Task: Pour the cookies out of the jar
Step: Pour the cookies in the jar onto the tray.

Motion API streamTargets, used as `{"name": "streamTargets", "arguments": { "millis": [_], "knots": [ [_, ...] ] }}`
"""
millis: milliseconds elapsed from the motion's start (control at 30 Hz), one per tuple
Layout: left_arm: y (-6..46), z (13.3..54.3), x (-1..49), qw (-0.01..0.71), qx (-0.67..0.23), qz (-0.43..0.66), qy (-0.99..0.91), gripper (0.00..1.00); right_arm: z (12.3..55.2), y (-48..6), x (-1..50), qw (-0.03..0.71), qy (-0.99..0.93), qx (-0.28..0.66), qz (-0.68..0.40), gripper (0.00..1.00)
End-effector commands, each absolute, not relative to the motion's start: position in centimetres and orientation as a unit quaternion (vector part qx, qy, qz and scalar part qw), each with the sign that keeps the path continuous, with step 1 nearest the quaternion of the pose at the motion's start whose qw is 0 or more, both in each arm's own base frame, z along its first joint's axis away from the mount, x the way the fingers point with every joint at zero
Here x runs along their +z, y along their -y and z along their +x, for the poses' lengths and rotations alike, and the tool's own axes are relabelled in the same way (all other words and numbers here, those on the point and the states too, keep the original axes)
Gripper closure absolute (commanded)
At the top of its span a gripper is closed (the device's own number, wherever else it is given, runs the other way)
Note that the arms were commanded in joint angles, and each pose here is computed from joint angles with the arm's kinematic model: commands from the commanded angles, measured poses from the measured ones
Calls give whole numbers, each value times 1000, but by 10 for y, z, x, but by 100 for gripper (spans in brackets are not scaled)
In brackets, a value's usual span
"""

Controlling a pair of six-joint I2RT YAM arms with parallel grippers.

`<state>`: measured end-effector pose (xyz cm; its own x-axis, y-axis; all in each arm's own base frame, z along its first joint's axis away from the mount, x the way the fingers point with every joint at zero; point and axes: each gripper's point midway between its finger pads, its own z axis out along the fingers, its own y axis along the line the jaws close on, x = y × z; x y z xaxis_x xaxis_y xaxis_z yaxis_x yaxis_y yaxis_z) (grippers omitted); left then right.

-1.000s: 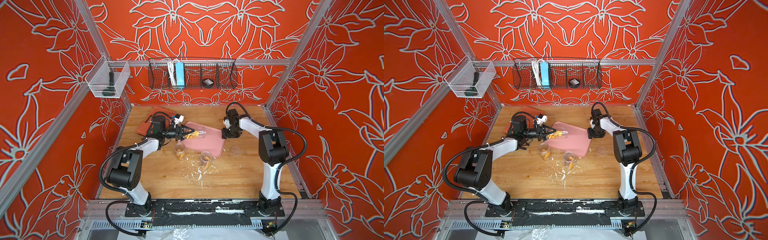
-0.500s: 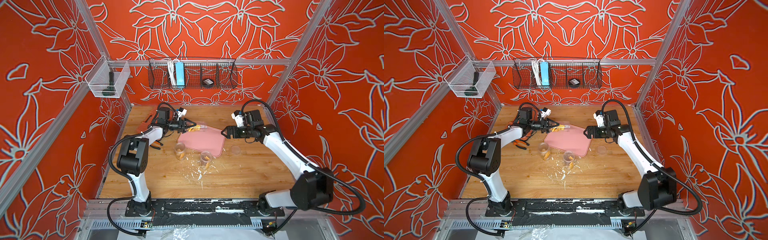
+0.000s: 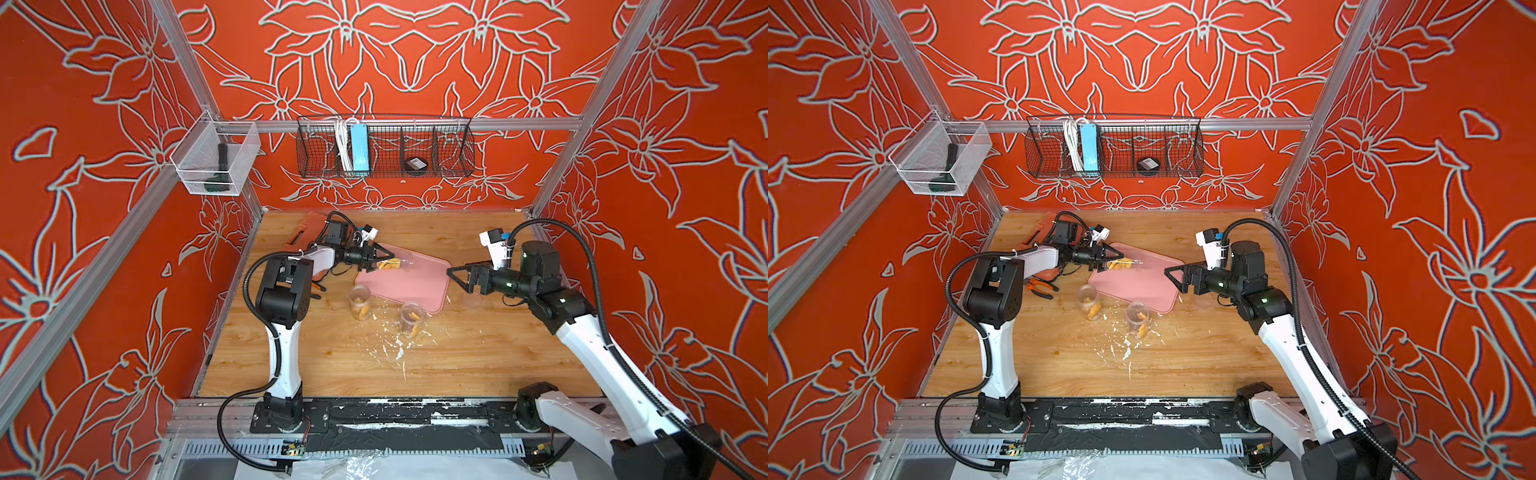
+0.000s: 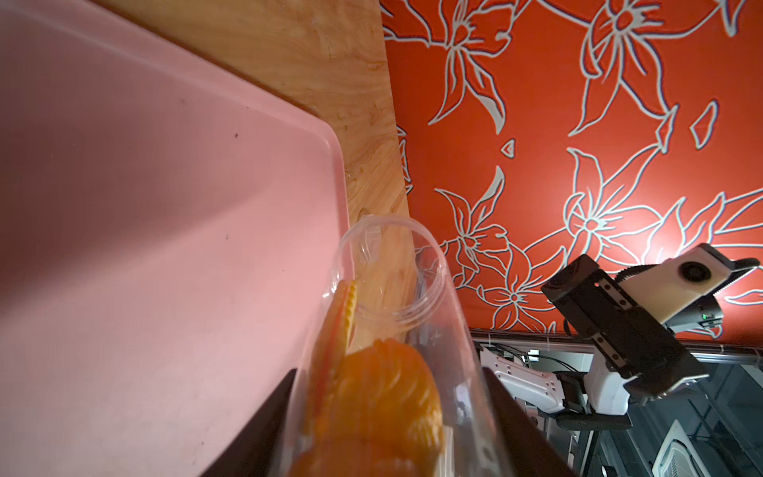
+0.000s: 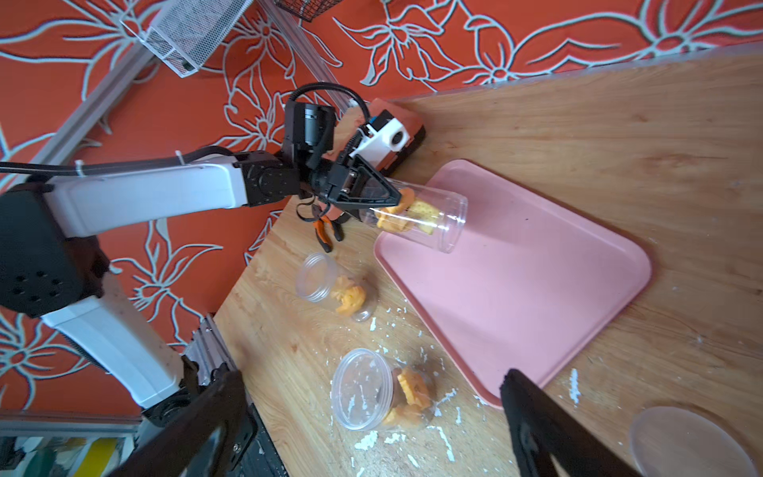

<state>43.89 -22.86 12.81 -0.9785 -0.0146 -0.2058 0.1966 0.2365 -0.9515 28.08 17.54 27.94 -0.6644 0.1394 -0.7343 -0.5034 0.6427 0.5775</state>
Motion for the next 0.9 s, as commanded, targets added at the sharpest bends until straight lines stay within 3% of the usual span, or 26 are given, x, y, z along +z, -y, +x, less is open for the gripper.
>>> {"name": "streamTargets", "arguments": {
  "millis": [0,533,867],
  "knots": [
    [225,441,119,83,-603,61,-791,60,276,-187,285,378,-798,455,-116,1],
    [215,447,89,82,-536,31,-840,60,272,-182,275,373,-811,439,-103,1],
    [207,449,96,103,-487,30,-867,59,276,-176,261,361,-826,425,-77,1]
  ]
}}
